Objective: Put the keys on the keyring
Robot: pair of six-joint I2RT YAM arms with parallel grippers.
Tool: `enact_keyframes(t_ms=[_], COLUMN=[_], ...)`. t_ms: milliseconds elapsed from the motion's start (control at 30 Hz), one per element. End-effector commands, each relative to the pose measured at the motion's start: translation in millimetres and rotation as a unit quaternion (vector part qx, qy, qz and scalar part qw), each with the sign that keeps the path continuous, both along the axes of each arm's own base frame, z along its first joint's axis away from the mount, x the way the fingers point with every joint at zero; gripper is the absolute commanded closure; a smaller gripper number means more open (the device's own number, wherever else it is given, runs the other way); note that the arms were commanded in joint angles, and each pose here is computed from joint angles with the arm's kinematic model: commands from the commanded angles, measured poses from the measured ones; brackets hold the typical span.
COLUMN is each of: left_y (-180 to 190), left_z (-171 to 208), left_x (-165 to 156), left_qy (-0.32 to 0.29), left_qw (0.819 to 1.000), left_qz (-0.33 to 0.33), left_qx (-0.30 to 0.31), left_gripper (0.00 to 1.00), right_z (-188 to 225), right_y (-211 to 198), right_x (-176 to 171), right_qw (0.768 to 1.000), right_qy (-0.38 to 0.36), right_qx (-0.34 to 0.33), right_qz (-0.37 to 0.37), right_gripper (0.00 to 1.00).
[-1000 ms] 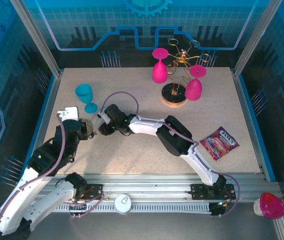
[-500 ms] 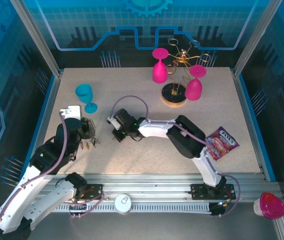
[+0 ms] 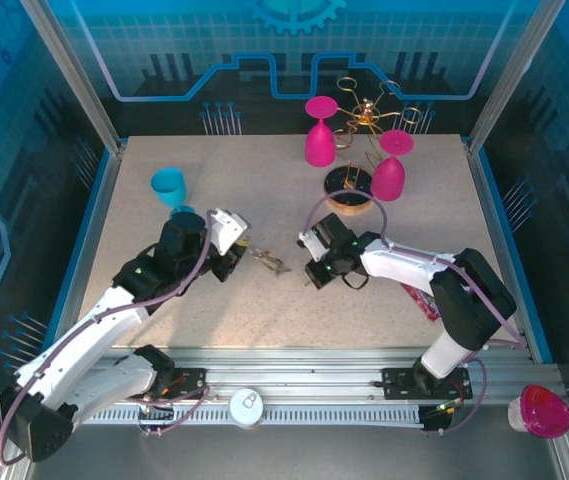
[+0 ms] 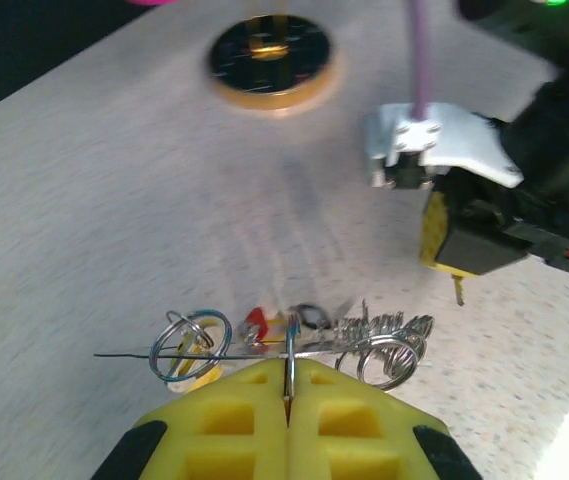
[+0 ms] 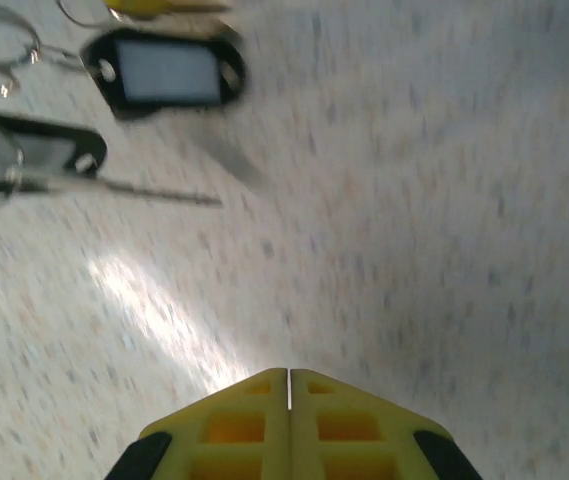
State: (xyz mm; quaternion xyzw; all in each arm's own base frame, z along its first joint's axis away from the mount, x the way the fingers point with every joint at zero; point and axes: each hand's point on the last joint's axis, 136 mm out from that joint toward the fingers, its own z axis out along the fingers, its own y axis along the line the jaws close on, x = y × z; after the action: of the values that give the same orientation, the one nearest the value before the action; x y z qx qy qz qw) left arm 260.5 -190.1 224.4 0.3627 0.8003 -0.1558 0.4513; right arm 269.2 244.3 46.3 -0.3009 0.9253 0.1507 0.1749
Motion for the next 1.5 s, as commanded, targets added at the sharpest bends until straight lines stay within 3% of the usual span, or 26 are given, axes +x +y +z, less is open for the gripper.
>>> enact_keyframes(t_ms=[0, 200, 433, 700, 900, 1133, 1267, 1467], left_y=[-44.1, -64.7, -70.0, -68.5, -67.1, -66.1, -65.9, -65.8], left_z=[15.8, -16.6, -20.6, -34.8, -40.5, -40.9, -40.7, -44.5], left_x=[-20.0, -30.3, -31.1, -32.9, -29.8, -28.0, -27.8, -25.0], left_qy=[-0.047, -0.034, -0.051, -0.051, -0.047, -0.05, -0.052, -0.058], left_qw=[0.985, 0.968, 0.963, 0.959, 0.96, 0.962, 0.963, 0.964], left_qz=[-0.166, -0.244, -0.262, -0.274, -0.268, -0.262, -0.259, -0.252], left_qx=[-0.007, 0.038, 0.035, 0.052, 0.062, 0.062, 0.061, 0.06], left_gripper=[1.0, 1.0, 1.0, 1.0, 1.0, 1.0, 1.0, 1.0], right_z=[-5.1, -20.4, -17.9, 3.0, 25.6, 15.9, 8.8, -0.6], right_y=[-14.6, -25.0, -31.1, -31.9, -44.1, -42.3, -39.6, -35.5], right_x=[-11.5, -11.9, -17.1, -19.9, -20.4, -31.1, -28.9, -30.4], right_qw=[0.999, 0.997, 0.997, 0.997, 0.995, 0.989, 0.976, 0.955], right_qy=[0.031, 0.05, 0.054, 0.05, 0.041, 0.089, 0.124, 0.152], right_qx=[-0.004, -0.024, -0.017, -0.002, -0.017, -0.055, -0.052, -0.046], right_qz=[-0.025, -0.044, -0.053, -0.063, -0.093, -0.104, -0.172, -0.25], right_gripper=[1.0, 1.0, 0.73, 0.62, 0.6, 0.62, 0.68, 0.69])
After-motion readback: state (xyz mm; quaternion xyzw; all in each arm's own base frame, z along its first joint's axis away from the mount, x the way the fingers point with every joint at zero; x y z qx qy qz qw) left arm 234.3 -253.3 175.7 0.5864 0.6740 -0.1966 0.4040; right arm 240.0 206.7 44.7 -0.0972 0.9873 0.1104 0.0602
